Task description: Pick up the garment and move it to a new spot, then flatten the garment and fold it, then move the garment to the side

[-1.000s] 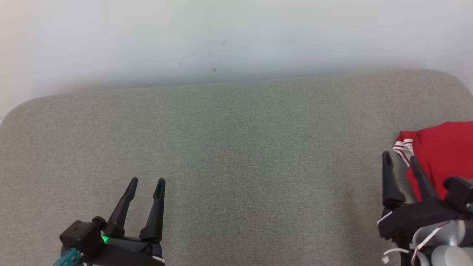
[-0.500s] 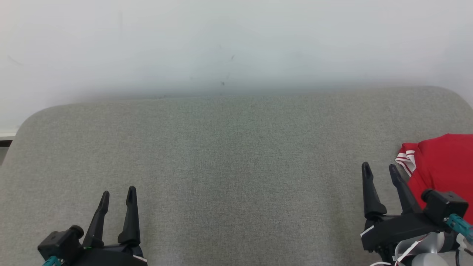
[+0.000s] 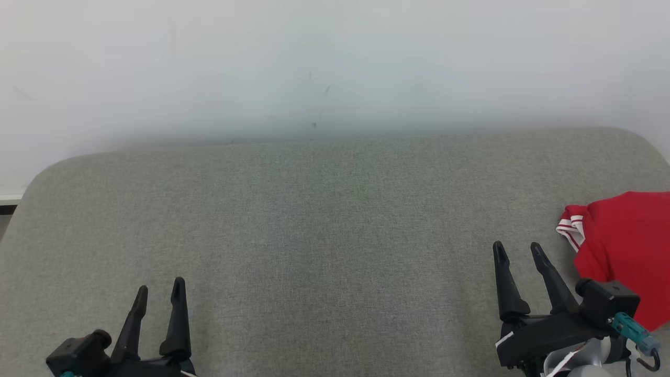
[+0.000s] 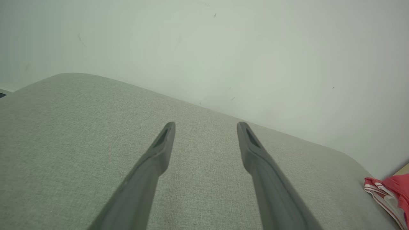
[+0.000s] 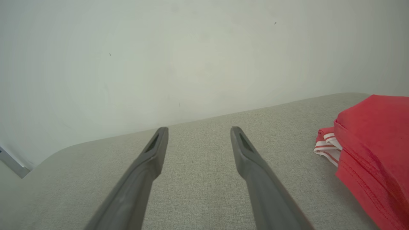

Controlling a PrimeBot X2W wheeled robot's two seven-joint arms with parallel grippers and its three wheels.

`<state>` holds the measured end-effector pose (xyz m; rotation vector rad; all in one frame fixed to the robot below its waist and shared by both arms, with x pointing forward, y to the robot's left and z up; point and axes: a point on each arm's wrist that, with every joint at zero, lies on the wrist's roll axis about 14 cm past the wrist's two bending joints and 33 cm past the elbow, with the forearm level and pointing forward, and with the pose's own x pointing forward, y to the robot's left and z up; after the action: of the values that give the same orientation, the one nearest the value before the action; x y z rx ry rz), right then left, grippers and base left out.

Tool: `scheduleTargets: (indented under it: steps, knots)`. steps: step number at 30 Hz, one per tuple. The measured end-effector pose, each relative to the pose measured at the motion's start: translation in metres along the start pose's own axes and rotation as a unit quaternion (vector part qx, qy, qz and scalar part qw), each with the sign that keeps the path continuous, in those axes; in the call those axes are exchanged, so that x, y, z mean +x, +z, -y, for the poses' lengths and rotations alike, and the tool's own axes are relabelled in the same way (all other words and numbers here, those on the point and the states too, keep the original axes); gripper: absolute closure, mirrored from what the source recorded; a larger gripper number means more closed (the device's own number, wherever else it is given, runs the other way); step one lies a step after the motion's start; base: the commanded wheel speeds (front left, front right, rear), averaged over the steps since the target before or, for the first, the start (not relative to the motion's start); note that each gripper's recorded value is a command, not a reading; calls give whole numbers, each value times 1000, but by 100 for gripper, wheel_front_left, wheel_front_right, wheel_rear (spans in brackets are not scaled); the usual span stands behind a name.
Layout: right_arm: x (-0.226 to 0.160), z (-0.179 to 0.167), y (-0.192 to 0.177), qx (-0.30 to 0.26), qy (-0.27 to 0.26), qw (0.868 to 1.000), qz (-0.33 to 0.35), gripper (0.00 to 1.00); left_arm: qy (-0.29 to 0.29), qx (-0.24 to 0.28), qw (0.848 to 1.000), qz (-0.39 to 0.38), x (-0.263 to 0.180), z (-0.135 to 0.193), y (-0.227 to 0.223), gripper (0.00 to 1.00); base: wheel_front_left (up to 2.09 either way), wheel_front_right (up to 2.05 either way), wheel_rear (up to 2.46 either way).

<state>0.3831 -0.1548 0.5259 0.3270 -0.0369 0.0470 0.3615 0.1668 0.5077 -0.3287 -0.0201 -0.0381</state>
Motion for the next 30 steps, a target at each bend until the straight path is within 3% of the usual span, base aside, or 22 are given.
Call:
scheduleTargets:
  steps: [15,30]
  knots:
    - [-2,6,-3,-2,-8,1000,4,0,8,1,1000,-5,-1,-3,1,0,0,0,0]
    - [3,-8,-15,-2,12,1000,-13,0,48,-17,998,-21,-14,-27,-5,0,0,0,0]
